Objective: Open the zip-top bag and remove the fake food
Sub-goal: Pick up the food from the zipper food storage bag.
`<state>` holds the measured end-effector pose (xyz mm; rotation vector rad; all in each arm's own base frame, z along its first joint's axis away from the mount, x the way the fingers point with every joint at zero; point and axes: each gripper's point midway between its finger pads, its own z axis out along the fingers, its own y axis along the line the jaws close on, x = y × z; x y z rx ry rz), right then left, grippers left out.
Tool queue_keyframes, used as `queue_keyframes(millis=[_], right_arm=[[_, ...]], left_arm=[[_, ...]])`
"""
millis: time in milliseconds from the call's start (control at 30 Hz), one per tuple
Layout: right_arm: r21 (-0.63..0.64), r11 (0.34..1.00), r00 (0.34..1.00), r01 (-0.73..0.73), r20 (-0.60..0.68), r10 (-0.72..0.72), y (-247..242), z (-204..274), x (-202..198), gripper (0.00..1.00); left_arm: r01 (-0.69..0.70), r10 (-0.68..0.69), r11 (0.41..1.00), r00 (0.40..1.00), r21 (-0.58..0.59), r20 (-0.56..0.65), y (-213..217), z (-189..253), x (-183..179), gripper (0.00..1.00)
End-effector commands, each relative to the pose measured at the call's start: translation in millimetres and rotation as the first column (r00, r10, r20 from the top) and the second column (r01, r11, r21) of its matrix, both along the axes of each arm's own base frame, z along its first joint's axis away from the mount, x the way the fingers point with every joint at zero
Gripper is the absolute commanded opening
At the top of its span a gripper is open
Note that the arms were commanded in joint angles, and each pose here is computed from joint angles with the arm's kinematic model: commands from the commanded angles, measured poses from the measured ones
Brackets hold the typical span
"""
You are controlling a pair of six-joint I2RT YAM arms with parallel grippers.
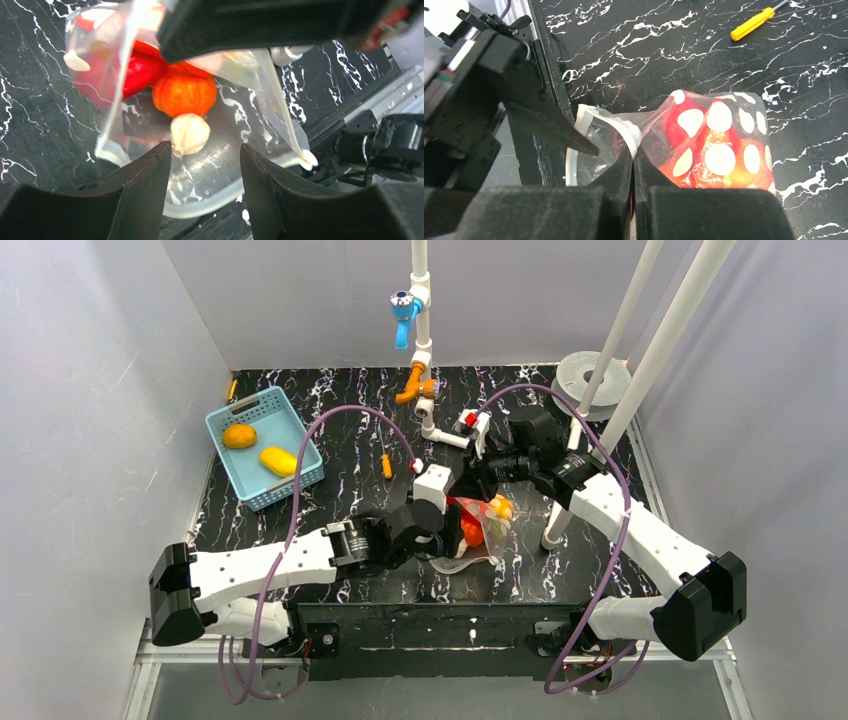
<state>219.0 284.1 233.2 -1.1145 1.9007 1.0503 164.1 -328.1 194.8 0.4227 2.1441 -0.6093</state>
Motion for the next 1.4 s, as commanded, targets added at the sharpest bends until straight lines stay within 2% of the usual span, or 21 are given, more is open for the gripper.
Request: queue_keyframes(millis=[0, 167, 300, 500, 733, 1067, 1367], right_arm=[[0.031, 0.999, 0.999, -0.007, 0.035, 0.006, 1, 7, 4, 0.01], [0.03, 1.0, 0.999, -0.007, 0.033, 0.006, 1, 5, 4, 0.01], [0.03, 1.0, 1.0, -0.008, 0.03, 0.008, 2, 5, 5, 0.01], [0.028, 1.0, 1.0, -0.002, 0.022, 0.001, 3, 1, 6, 0.01], [0.027, 1.0, 1.0, 0.0, 0.014, -0.001, 3, -1, 7, 0.01], [0.033, 0.999, 1.0, -0.001, 0.009, 0.001, 4, 0, 6, 0.01], [0.042, 0.999, 1.0, -0.002, -0.002, 0.002, 5, 2, 5, 0.01]], left_arm=[[0.005, -0.006, 1.0, 1.0, -0.005, -0.013, -3, -3, 12, 0.51], [0.001, 0.0, 1.0, 0.999, 0.027, -0.036, -8, -28, 17, 0.52], [-0.026, 0.026, 1.0, 1.0, -0.004, -0.015, -11, -40, 22, 0.53], [-0.057, 0.057, 0.998, 0.998, 0.039, -0.013, -8, -67, 27, 0.55], [-0.106, 0.107, 0.991, 0.994, 0.078, -0.014, -2, -90, 32, 0.64], [-0.206, 0.204, 0.966, 0.979, 0.154, 0.025, 13, -111, 44, 0.66], [-0.217, 0.212, 0.966, 0.976, 0.138, 0.053, -2, -124, 54, 0.64]])
